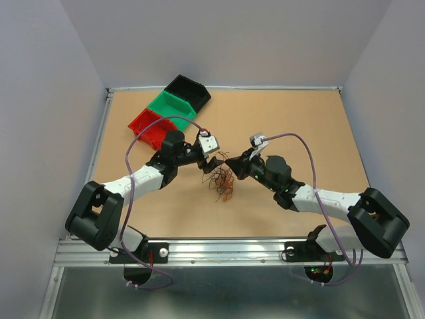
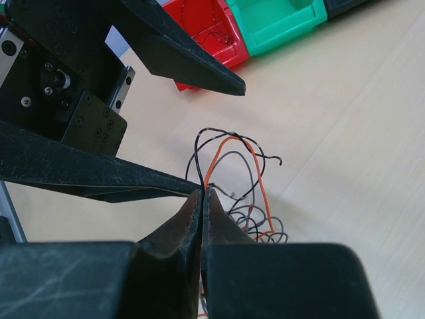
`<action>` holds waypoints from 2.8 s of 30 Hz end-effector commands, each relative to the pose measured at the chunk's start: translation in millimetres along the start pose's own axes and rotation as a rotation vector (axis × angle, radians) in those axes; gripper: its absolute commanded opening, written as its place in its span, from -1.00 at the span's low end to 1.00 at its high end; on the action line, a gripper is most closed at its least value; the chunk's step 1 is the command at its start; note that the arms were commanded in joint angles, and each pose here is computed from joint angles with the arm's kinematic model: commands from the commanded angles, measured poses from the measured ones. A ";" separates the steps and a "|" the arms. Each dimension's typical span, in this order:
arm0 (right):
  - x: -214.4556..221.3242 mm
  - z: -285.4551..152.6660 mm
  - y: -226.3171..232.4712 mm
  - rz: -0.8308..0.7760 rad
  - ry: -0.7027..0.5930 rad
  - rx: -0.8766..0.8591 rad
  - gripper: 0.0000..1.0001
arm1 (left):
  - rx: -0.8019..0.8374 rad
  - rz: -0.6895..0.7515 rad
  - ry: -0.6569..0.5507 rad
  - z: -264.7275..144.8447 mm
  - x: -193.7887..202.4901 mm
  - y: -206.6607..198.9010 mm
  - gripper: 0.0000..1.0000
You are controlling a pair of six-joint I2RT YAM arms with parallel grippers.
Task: Untangle the cables
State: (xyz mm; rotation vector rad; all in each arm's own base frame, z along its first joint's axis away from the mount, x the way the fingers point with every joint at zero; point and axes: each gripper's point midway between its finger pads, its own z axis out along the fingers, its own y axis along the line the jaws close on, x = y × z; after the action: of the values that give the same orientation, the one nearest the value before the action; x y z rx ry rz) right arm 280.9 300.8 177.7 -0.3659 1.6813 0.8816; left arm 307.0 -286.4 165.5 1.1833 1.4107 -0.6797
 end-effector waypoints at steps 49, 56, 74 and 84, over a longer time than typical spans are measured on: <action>7.3 10.0 35.3 -0.070 0.083 -0.109 -0.99 | 0.227 0.233 -0.005 -12.0 -9.5 -23.6 0.25; 11.8 13.6 28.6 -0.069 0.095 -0.075 -0.99 | 0.233 0.244 -0.027 -16.6 -19.1 -26.5 -0.20; 22.7 20.6 17.0 -0.054 0.120 -0.018 0.01 | 0.156 0.223 -0.092 -31.2 -55.0 -21.5 -1.00; 20.8 17.8 23.2 -0.041 0.097 -0.052 0.51 | -0.024 0.160 -0.195 -57.7 -97.3 -1.1 -1.00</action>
State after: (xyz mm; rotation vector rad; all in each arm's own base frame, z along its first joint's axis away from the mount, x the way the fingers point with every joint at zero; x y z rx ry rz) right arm 267.5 319.4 129.4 -0.4940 1.8505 0.8323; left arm 274.8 -265.7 237.5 1.2512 1.2182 -0.6528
